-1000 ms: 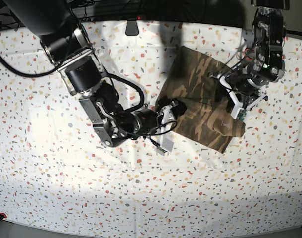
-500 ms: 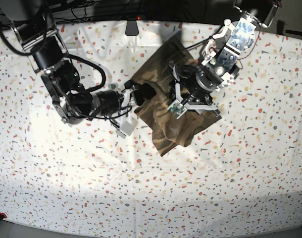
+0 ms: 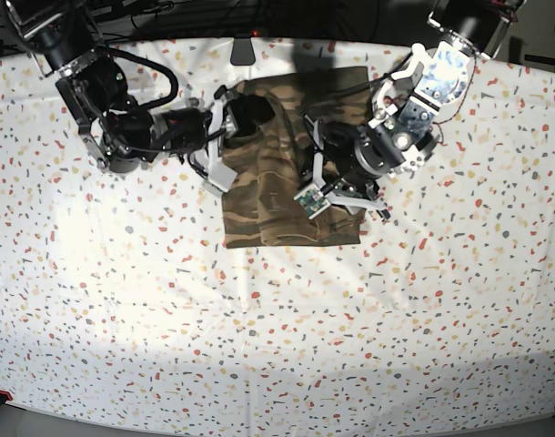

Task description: Fold the T-shirt properly

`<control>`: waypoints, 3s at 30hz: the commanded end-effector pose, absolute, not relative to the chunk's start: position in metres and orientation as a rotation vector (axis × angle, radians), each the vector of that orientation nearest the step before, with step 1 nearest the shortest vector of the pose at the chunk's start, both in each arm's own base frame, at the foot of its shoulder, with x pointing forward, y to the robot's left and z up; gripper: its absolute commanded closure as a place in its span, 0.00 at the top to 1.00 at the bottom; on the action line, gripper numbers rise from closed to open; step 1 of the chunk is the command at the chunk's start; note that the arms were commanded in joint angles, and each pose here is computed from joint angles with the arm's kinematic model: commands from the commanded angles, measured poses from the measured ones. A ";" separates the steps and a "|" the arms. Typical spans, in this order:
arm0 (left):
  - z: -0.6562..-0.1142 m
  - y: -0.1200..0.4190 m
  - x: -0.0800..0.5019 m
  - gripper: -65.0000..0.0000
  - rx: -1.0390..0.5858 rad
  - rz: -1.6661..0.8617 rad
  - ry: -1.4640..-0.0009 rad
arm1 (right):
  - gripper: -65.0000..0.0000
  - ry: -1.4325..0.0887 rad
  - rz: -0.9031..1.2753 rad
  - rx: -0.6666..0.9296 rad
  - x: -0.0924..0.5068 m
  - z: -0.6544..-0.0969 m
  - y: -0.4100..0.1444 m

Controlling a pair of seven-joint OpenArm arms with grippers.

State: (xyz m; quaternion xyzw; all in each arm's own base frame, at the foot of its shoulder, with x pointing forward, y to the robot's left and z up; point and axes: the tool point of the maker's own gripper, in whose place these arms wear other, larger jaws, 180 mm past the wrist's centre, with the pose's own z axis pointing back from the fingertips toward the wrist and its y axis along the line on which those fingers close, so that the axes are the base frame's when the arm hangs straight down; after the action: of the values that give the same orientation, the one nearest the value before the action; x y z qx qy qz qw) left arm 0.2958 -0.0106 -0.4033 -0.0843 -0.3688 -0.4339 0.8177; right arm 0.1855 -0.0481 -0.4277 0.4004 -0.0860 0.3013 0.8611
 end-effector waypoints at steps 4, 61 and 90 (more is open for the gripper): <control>-0.391 -0.013 0.306 0.39 -0.180 -0.916 -0.830 | 0.42 -0.165 0.623 0.748 0.190 -0.432 -0.076; -0.306 0.005 0.346 0.39 0.033 -0.805 -1.046 | 0.42 -0.600 0.321 0.839 0.289 -0.351 -0.110; -0.262 0.236 0.234 0.39 0.215 -0.410 -0.853 | 0.42 -0.694 0.258 0.373 0.185 -0.285 -0.238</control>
State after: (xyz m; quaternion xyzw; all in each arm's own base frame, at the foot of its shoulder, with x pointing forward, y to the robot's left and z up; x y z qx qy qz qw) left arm 0.2292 0.2365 -0.2722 0.0972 -0.3945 -0.1898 0.8938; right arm 0.1808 -0.2391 -0.2936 0.1819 -0.3231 0.1145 0.9216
